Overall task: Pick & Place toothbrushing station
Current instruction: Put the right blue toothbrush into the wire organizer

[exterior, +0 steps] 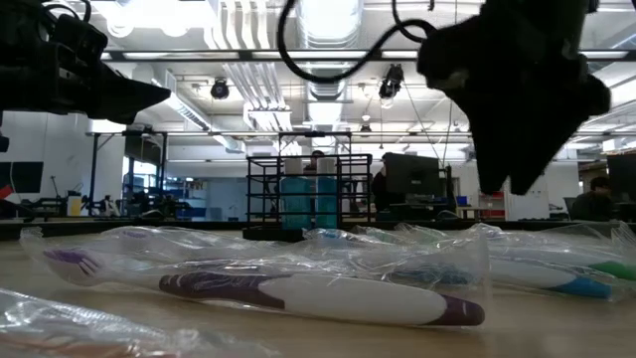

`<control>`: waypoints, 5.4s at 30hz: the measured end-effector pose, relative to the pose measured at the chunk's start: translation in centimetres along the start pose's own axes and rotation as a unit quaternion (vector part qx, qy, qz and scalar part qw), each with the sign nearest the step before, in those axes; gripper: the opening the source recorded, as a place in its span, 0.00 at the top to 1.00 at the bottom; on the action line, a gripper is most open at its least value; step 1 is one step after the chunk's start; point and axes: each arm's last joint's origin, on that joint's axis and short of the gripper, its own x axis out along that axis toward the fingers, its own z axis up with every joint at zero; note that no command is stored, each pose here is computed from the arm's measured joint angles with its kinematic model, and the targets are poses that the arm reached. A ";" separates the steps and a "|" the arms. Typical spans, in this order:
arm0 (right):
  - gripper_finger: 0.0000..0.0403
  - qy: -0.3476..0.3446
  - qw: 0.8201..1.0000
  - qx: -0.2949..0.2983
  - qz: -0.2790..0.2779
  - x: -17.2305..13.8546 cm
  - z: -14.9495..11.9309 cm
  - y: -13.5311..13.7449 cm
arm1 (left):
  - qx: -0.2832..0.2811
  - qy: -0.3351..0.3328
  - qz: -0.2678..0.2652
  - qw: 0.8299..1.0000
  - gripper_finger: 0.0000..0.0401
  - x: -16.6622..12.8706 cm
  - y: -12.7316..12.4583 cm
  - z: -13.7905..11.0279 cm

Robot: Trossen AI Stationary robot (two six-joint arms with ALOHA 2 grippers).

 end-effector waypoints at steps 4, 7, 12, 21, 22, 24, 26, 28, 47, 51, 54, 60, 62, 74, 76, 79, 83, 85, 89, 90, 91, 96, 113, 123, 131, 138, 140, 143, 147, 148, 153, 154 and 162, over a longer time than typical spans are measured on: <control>0.43 0.022 1.000 0.015 0.014 0.6 -0.6 0.0 | 0.000 -0.001 0.000 1.000 0.97 0.0 0.0 0.0; 0.43 0.024 0.999 0.018 0.038 1.3 -0.7 0.3 | -0.002 -0.001 0.000 1.000 0.97 0.0 0.0 0.0; 0.44 0.029 0.999 0.023 0.028 2.9 -1.1 -0.7 | -0.006 -0.002 -0.005 1.000 0.97 0.0 0.0 0.0; 0.50 0.033 0.998 0.032 0.039 5.1 -1.5 -2.0 | -0.006 -0.002 -0.009 1.000 0.97 0.0 -0.1 0.0; 0.51 0.033 0.998 0.027 0.038 5.2 -1.4 -2.0 | -0.006 -0.002 -0.009 1.000 0.97 0.0 -0.1 0.0; 0.54 0.036 0.998 0.020 0.037 5.3 -1.3 -2.1 | -0.006 -0.002 -0.009 1.000 0.97 0.0 -0.1 0.0; 0.58 0.038 0.999 0.012 0.036 5.4 -1.2 -2.2 | -0.006 -0.001 -0.009 1.000 0.97 0.0 -0.1 0.0; 0.63 0.044 0.998 0.004 0.036 5.5 -1.0 -2.3 | -0.006 -0.002 -0.008 1.000 0.97 0.0 0.0 0.0; 0.97 -0.088 0.989 -0.051 0.108 0.5 1.1 -2.7 | -0.005 -0.002 -0.007 1.000 0.97 0.0 0.0 0.0; 0.98 -0.149 0.979 -0.048 0.128 -2.2 1.5 -3.9 | -0.005 -0.002 -0.007 1.000 0.97 0.0 0.0 0.0; 0.98 -0.235 0.960 -0.065 0.138 -4.9 1.5 -4.8 | -0.005 -0.001 -0.008 1.000 0.97 0.0 0.0 0.0; 0.98 -0.375 0.905 -0.114 0.165 -8.9 1.2 -7.0 | -0.003 0.000 -0.008 1.000 0.97 0.0 -0.1 0.0; 0.98 -0.403 0.887 -0.129 0.186 -9.6 1.3 -8.0 | -0.003 0.000 -0.008 1.000 0.97 0.0 -0.1 -0.1; 0.98 -0.555 0.714 -0.222 0.364 -7.7 3.6 -15.3 | -0.002 -0.006 -0.006 1.000 0.97 0.0 0.0 0.0; 0.98 -0.565 0.712 -0.226 0.351 -7.2 3.6 -16.4 | -0.001 -0.006 -0.006 1.000 0.97 0.0 0.0 0.0; 0.98 -0.585 0.702 -0.233 0.331 -6.8 3.5 -17.9 | 0.004 -0.006 -0.006 1.000 0.97 0.0 0.0 0.0; 0.98 -0.618 0.678 -0.233 0.322 -6.8 3.1 -19.9 | 0.007 -0.006 -0.006 1.000 0.97 0.0 0.0 0.0; 0.98 -0.629 0.663 -0.241 0.327 -6.5 2.6 -20.8 | 0.006 -0.007 -0.002 1.000 0.97 0.0 0.0 0.1; 0.98 -0.648 0.644 -0.234 0.333 -5.6 1.7 -22.4 | 0.004 -0.017 0.001 1.000 0.97 0.0 0.0 0.2; 0.98 -0.651 0.641 -0.231 0.335 -5.4 1.5 -22.8 | 0.003 -0.018 0.002 1.000 0.97 0.0 0.0 0.3; 0.98 -0.654 0.637 -0.228 0.339 -5.0 1.3 -23.1 | 0.003 -0.018 0.004 1.000 0.97 0.0 0.0 0.3; 0.98 -0.658 0.625 -0.225 0.355 -3.1 0.4 -24.1 | 0.003 -0.017 0.013 1.000 0.97 0.0 0.1 0.3; 0.98 -0.699 0.616 -0.178 0.316 -2.4 0.3 -24.9 | 0.024 -0.012 0.033 0.999 0.97 0.0 0.2 0.2; 0.98 -0.700 0.624 -0.202 0.282 -6.1 3.2 -22.5 | 0.025 -0.012 0.033 0.999 0.97 0.0 0.2 0.2; 0.98 -0.676 0.635 -0.270 0.257 -8.4 7.9 -17.4 | 0.024 -0.012 0.033 0.999 0.97 0.0 0.2 0.2; 0.98 -0.661 0.629 -0.298 0.280 -6.2 12.6 -14.1 | 0.023 -0.011 0.033 0.999 0.97 0.0 0.2 0.2; 0.98 -0.652 0.636 -0.294 0.291 -4.8 13.8 -13.8 | 0.023 -0.006 0.032 0.999 0.97 0.0 0.2 0.1; 0.98 -0.646 0.641 -0.284 0.302 -2.5 15.1 -13.6 | 0.023 0.002 0.031 0.999 0.97 0.0 0.2 -0.1; 0.98 -0.647 0.636 -0.268 0.324 -0.5 16.0 -13.4 | 0.023 0.008 0.030 0.999 0.97 0.0 0.2 -0.2; 0.98 -0.644 0.637 -0.268 0.327 -0.1 16.0 -13.3 | 0.023 0.008 0.030 0.999 0.97 0.0 0.2 -0.2; 0.98 -0.642 0.632 -0.266 0.343 0.6 16.0 -13.1 | 0.023 0.007 0.030 0.999 0.97 0.0 0.2 -0.2; 0.98 -0.641 0.630 -0.266 0.348 0.4 16.0 -13.1 | 0.023 0.007 0.030 0.999 0.97 0.0 0.2 -0.2; 0.98 -0.620 0.625 -0.292 0.374 0.4 14.7 -13.7 | 0.016 0.006 0.030 0.999 0.97 0.0 0.2 -0.2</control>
